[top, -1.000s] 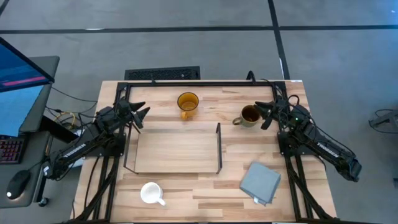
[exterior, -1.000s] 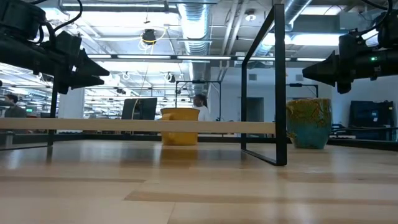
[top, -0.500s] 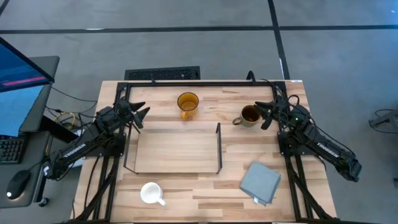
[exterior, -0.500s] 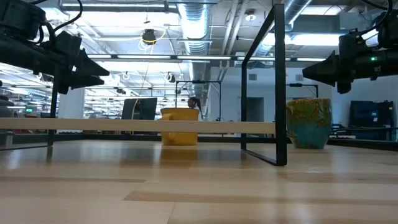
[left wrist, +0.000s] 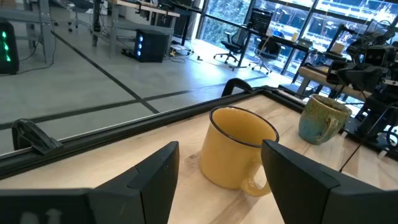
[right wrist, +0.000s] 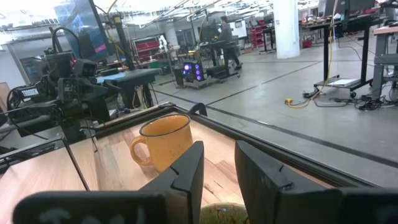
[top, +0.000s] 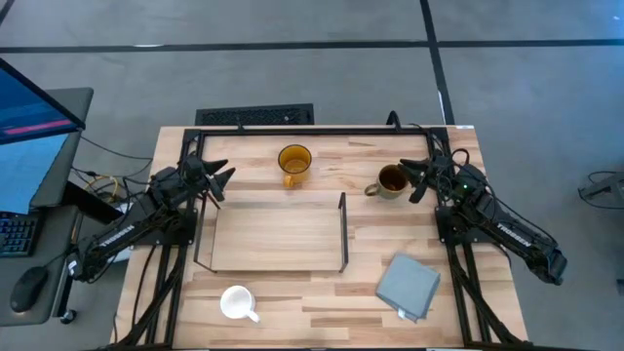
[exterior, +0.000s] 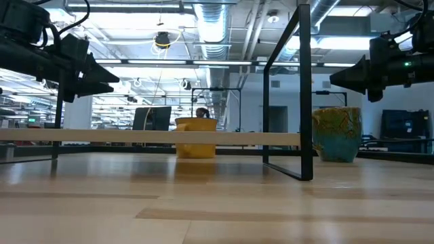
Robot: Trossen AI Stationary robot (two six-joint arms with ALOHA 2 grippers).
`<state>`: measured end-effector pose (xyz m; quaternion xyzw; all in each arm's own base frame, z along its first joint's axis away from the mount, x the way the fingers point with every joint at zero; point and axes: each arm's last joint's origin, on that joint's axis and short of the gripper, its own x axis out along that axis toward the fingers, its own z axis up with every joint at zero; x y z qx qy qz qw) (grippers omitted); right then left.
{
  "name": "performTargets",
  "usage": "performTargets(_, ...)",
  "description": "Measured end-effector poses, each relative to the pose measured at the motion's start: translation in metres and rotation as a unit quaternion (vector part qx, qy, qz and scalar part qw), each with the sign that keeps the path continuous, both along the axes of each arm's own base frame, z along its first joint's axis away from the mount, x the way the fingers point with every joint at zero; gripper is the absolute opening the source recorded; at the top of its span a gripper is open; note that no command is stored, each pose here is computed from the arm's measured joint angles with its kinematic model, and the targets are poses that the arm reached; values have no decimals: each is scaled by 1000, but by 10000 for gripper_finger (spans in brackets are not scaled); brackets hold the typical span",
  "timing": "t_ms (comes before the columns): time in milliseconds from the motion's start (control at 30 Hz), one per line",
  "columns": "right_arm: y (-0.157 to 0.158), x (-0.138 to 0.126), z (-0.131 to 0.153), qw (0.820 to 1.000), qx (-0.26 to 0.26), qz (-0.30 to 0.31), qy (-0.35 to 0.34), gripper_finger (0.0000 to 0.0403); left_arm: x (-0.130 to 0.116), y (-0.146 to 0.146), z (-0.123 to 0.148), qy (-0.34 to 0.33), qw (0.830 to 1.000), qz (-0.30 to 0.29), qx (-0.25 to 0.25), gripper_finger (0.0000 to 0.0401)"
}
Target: Stack small to large cups/mugs on shelf
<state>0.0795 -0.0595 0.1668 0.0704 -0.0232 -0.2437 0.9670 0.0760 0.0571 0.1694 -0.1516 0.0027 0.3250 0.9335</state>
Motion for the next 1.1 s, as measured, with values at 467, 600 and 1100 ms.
performTargets(467, 0, 0, 0, 1000, 0, 0, 0, 113, 0, 0, 0, 0, 1000, 0, 0, 219)
performTargets(600, 0, 0, 0, 1000, 0, 0, 0, 113, 0, 0, 0, -1, 1000, 0, 1, 219)
performTargets(1100, -1, 0, 0, 1000, 0, -12, 0, 113, -1, 2, 2, -6, 999, 35, 9, 219)
